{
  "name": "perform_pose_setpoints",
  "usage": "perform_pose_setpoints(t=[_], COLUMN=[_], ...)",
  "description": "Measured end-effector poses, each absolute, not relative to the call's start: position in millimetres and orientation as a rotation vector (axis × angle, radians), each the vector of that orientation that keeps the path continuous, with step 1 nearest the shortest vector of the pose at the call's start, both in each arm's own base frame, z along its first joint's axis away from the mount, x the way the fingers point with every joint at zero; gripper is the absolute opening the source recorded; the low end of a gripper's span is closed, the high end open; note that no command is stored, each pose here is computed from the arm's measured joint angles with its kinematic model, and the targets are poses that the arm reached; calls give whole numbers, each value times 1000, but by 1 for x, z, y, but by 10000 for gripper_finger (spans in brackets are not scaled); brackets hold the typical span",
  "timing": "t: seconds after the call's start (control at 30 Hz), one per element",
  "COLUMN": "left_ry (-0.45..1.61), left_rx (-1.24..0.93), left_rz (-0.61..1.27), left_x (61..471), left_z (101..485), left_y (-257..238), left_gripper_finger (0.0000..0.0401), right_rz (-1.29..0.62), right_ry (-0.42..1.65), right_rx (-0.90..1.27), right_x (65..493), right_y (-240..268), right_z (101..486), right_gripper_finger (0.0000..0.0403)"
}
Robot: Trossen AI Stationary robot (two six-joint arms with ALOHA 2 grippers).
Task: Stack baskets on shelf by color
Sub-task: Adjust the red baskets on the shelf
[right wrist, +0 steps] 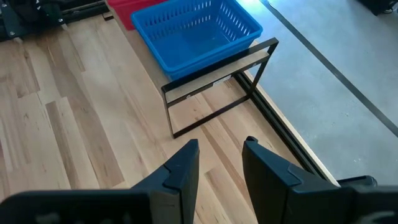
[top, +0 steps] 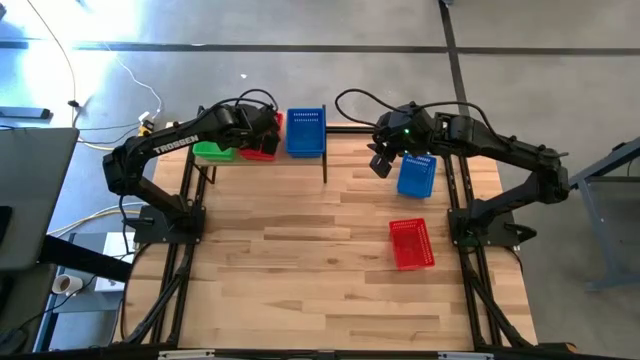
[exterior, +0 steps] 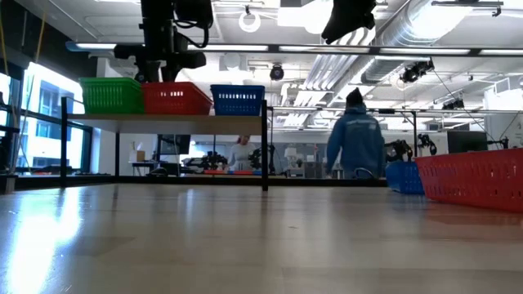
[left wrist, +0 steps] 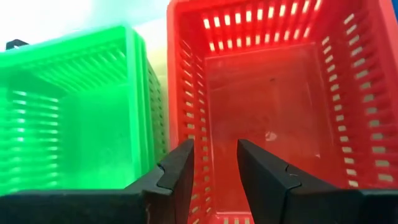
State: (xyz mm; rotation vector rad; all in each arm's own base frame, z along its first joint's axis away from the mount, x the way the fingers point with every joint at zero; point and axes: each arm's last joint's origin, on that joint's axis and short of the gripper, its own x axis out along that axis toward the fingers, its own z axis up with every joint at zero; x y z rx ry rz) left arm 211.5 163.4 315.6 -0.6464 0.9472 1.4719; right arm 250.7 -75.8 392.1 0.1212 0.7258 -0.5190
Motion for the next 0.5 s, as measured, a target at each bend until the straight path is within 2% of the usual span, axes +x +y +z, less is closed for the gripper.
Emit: perform_pose_setpoints(t=[0.5], left_ry=[913], left_rx=[-684], left_rz=[1398], left_x=[220], left_z=[316], left_y=[160], left_gripper_finger=[113], right_rz=[-519], right_ry=[726], right_rx=[121], right_x=[251], right_y=[-76], right_z=[392], right_gripper_finger=[110])
